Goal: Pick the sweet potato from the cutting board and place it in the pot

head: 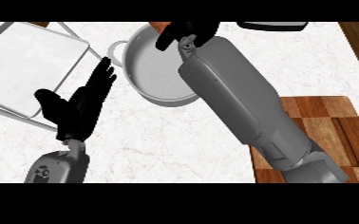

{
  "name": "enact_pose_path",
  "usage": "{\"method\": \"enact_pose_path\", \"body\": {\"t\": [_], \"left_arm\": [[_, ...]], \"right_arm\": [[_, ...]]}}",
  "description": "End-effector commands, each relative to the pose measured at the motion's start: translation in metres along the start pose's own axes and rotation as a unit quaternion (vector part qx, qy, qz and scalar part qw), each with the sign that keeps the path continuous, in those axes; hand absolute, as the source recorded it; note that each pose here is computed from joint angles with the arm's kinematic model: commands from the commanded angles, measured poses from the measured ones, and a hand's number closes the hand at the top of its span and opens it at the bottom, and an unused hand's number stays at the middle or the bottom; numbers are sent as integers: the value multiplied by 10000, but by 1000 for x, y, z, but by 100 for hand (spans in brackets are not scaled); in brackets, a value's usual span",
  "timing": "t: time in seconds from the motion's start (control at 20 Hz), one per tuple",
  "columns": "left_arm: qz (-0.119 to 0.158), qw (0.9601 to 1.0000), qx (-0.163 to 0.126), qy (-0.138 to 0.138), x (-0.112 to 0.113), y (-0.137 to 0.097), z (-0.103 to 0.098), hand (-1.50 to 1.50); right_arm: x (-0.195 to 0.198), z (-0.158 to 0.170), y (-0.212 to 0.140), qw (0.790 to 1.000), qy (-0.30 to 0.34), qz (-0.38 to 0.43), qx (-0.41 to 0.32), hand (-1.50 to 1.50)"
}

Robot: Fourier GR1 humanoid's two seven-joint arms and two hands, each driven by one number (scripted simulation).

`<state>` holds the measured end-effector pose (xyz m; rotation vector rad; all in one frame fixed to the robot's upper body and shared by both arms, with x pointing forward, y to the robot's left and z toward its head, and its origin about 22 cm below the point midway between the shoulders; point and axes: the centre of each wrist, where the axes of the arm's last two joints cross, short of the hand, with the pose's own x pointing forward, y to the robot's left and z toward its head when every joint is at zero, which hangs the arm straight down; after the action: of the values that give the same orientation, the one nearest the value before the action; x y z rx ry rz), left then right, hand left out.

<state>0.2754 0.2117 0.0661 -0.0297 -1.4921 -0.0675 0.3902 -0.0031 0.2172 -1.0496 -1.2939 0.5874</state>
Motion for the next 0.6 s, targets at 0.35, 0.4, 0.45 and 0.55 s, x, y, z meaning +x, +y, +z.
{"method": "enact_pose_path", "body": {"t": [0.35,0.4,0.45,0.55], "left_arm": [[41,9999,-104,95,-10,1,-1,0],[-20,10000,-21,57,-6,3,-2,0],[14,10000,-6,41,-5,0,2,0],[-7,9998,179,37,-8,6,2,0]], "right_arm": [[-11,-12,16,9706,531,-2313,-400,-150],[-8,-9,11,9658,371,-2499,-580,-150],[-10,-14,13,9601,280,-2600,-992,-150],[-11,-16,12,9489,201,-2843,-1355,-150]]}}
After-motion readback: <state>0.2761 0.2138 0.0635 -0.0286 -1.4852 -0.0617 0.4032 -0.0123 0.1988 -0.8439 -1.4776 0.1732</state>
